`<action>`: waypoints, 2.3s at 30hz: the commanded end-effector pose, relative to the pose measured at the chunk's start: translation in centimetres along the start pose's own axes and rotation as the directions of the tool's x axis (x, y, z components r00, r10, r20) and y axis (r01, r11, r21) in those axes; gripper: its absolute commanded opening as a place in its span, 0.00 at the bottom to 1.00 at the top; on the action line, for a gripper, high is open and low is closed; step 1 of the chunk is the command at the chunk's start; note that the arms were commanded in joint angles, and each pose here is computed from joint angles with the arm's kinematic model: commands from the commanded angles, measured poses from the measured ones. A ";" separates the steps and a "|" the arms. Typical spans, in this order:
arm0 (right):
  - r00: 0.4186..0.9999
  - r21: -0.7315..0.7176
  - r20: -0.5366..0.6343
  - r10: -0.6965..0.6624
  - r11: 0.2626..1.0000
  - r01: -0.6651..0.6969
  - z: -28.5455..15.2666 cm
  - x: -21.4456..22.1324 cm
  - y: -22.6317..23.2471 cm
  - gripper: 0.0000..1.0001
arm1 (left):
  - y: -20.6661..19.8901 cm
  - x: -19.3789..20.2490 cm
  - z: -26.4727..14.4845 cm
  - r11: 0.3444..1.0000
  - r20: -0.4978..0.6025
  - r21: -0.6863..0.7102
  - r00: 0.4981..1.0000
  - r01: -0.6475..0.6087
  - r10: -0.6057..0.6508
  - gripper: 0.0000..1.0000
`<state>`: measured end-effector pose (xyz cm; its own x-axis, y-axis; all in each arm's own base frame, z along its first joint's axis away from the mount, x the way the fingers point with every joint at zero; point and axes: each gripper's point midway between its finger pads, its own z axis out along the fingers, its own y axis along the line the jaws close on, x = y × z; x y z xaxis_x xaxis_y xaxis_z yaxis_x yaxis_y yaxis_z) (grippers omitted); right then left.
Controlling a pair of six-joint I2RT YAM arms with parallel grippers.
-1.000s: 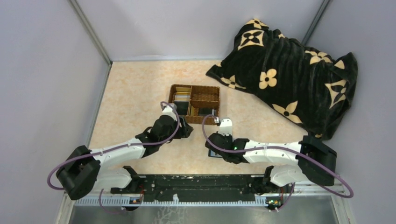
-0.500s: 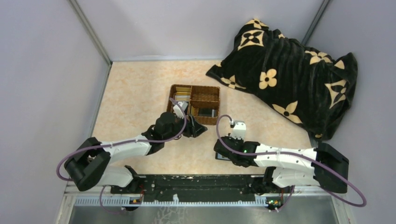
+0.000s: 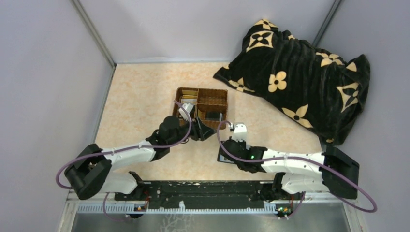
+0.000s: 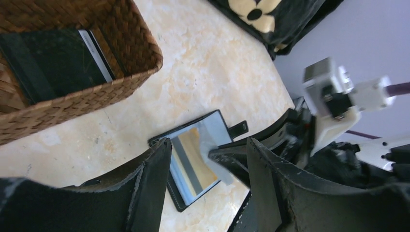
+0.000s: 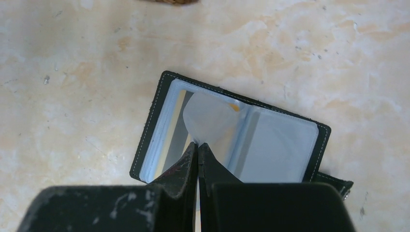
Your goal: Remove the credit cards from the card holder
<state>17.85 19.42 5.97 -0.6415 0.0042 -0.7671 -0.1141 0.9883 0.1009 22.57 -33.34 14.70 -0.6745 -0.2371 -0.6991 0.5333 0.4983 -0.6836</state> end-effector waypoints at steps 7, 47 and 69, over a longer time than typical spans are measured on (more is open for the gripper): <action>0.991 -0.193 0.123 -0.052 0.978 0.075 0.7 -5.0 7.8 0.00 | 1.8 -0.9 -2.9 0.994 0.086 -0.109 0.996 0.003 0.006 0.64; 0.988 -0.264 0.029 0.150 0.955 -0.137 1.7 -2.0 7.0 0.00 | 0.8 6.4 -1.7 0.950 -0.052 0.183 0.967 0.254 -0.249 0.60; 0.983 -0.268 0.033 0.180 0.949 -0.165 1.0 -2.3 6.1 0.00 | 6.2 11.0 2.1 0.955 -0.253 -0.139 0.924 0.260 -0.288 0.62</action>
<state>18.86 24.75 5.53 -0.6531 0.1071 -0.7497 -0.2127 0.9242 0.3173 19.83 -34.86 4.91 -0.8820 -0.2110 -0.4214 0.2981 0.4429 -0.8456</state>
